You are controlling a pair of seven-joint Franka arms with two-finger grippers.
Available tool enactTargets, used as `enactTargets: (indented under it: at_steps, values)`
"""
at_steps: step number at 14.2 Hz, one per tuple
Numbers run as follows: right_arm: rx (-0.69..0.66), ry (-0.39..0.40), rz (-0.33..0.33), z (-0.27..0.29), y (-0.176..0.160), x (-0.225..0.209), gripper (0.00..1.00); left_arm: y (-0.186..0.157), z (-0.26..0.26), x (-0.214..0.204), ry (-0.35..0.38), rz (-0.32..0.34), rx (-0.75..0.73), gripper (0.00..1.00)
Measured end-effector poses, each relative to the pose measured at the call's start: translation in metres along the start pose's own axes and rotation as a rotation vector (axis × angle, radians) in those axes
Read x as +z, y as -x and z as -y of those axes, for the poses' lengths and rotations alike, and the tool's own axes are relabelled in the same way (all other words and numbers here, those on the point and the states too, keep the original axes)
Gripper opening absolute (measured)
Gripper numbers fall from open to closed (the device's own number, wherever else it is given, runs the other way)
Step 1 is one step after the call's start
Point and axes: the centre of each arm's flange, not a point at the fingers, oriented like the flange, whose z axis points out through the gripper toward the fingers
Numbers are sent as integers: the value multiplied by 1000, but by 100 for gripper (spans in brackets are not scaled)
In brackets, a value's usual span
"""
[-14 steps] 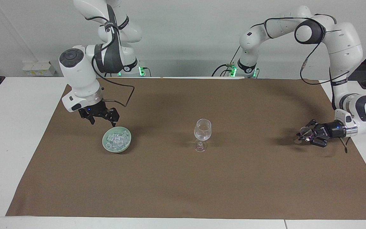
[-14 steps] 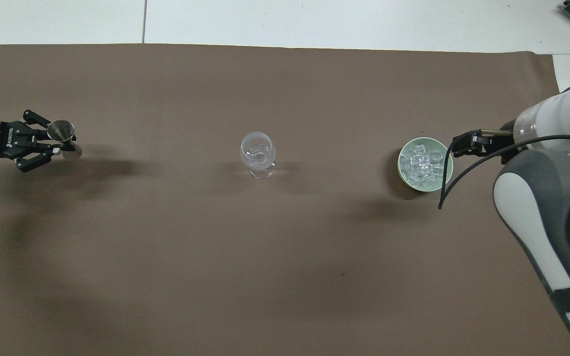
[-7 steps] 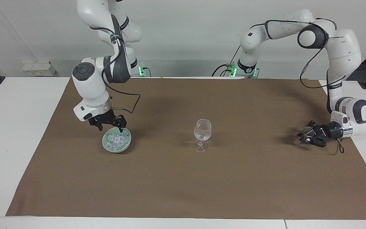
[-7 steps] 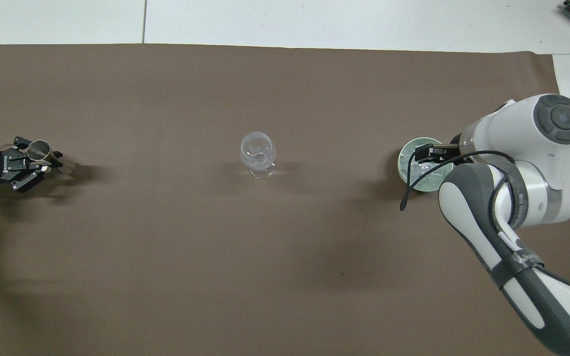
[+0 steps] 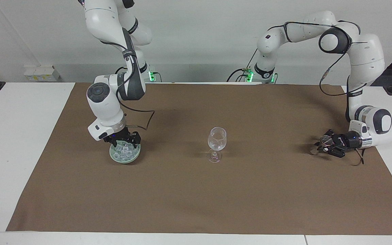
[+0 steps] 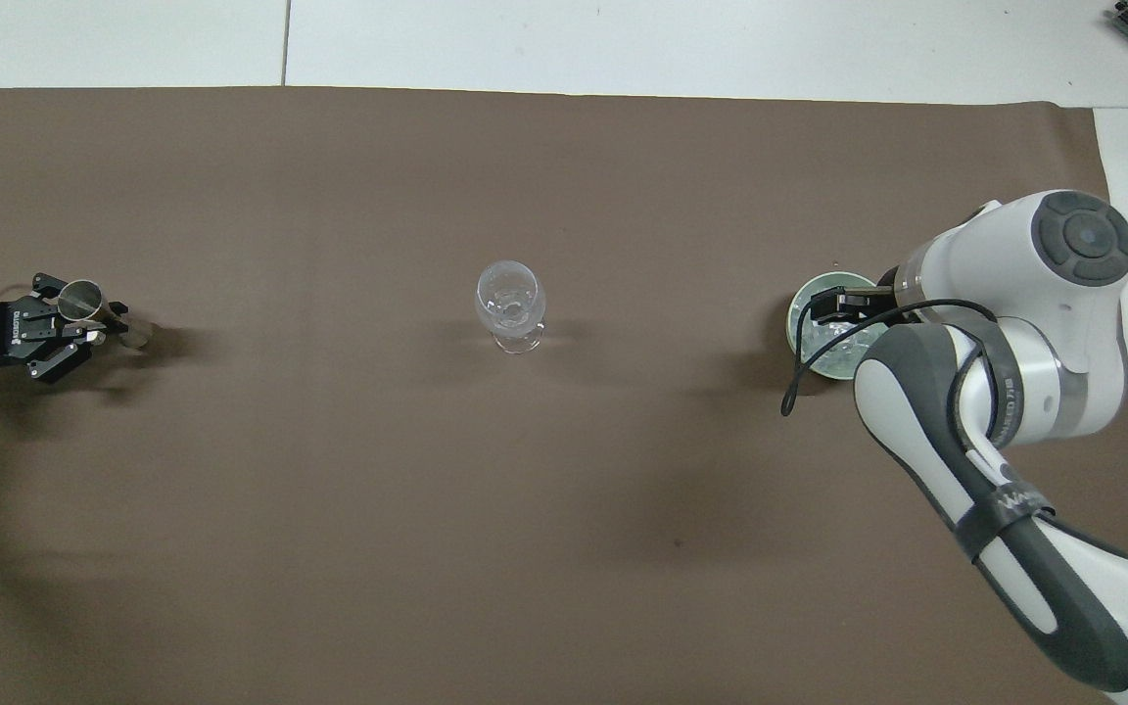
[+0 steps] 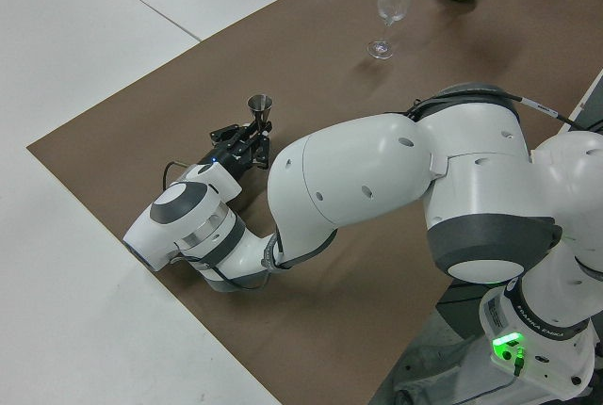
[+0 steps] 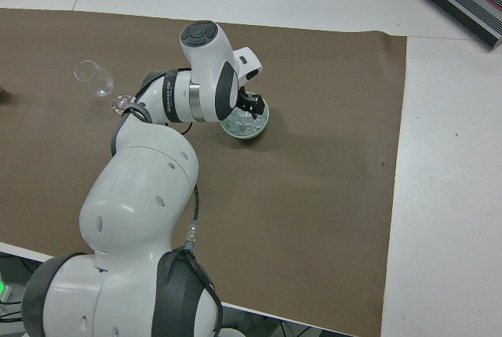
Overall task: Pour wine and add ice with both arms
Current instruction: 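Lower the cup with the left gripper while the right gripper grasps the bowl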
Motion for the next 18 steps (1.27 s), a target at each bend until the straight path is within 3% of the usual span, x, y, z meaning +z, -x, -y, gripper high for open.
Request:
enactTargets:
  at_steps: [1,2,4,13,15,16,18]
  values:
    - [0,0,0,0,0,0,89,3,-1,1,0,-3,-3,21]
    - [0,0,0,0,0,0,83,7,-2,1,1,-7,1,21]
    - [1,0,0,0,0,0,59,12,-2,2,1,-12,25,21]
    - [1,0,0,0,0,5,57,12,-2,0,-2,-12,33,22]
    - [1,-1,2,0,-1,7,52,11,-2,-1,-2,-10,34,25]
    - [2,-1,2,0,-1,7,48,11,-2,-1,-1,-8,35,31]
    - [5,-1,0,0,-1,7,23,8,-2,-4,7,11,41,35]
